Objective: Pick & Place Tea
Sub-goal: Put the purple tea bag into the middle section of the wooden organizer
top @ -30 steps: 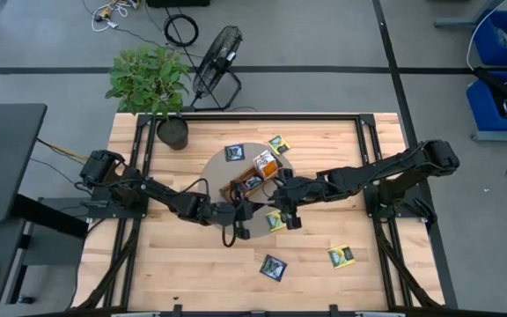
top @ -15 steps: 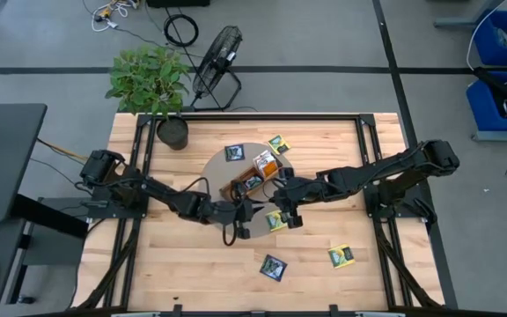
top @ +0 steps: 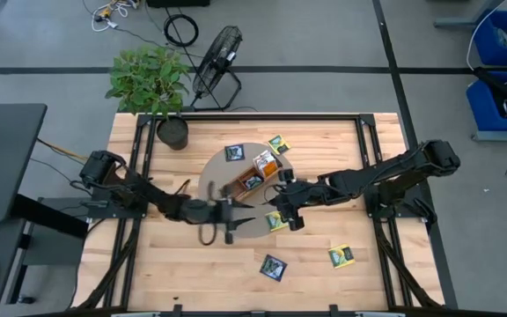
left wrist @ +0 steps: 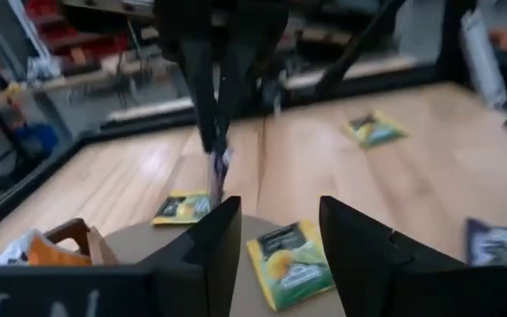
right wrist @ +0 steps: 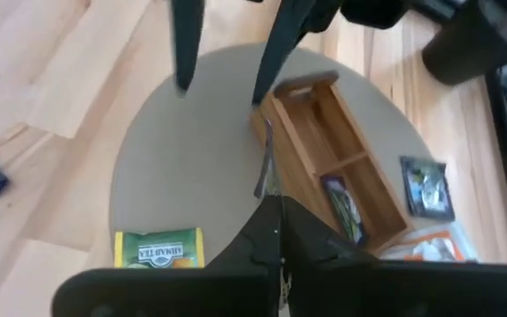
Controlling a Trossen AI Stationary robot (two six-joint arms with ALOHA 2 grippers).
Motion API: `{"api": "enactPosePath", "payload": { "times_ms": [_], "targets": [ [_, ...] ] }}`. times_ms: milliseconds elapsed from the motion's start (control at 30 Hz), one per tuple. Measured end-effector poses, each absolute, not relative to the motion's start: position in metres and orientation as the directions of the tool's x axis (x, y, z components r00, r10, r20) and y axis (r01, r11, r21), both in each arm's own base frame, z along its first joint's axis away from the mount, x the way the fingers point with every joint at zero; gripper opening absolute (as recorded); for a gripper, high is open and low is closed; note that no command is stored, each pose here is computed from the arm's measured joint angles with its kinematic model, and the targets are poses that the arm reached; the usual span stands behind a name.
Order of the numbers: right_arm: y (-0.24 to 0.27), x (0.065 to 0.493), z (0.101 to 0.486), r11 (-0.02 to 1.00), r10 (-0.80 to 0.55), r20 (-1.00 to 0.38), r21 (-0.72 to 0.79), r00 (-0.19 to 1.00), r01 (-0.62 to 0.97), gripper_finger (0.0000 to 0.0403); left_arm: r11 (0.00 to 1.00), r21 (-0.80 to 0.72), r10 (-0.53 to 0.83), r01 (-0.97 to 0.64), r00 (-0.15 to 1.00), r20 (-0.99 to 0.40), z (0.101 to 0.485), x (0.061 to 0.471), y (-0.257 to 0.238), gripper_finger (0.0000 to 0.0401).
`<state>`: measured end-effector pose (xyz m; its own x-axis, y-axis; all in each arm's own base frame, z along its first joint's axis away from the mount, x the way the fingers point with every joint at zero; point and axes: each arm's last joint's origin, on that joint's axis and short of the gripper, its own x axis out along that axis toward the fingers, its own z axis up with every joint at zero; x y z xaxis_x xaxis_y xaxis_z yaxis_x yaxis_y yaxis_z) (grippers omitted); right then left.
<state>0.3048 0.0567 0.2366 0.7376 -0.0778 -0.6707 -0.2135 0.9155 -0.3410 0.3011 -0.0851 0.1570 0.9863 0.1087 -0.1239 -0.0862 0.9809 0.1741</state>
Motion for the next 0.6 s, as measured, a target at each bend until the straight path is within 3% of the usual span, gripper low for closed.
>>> {"api": "enactPosePath", "payload": {
  "times_ms": [167, 400, 600],
  "targets": [
    [0.055, 0.302, 0.232, 0.876, -0.062, -0.577, -0.422, 0.815, -0.232, 0.0000, 0.987, 0.134, 0.090, -0.092, 0.996, 0.019, 0.153, 0.271, -0.094, 0.0154],
    [0.038, 0.298, 0.214, 0.801, -0.004, -0.406, -0.548, 0.914, -0.241, 0.0000, 0.967, 0.226, 0.109, -0.114, 0.993, 0.035, 0.150, 0.255, -0.108, 0.0154],
    [0.005, 0.298, 0.198, 0.770, -0.051, -0.412, -0.597, 0.910, -0.227, 0.0000, 0.972, 0.214, 0.092, -0.101, 0.994, 0.053, 0.146, 0.243, -0.110, 0.0154]
  ]
}}
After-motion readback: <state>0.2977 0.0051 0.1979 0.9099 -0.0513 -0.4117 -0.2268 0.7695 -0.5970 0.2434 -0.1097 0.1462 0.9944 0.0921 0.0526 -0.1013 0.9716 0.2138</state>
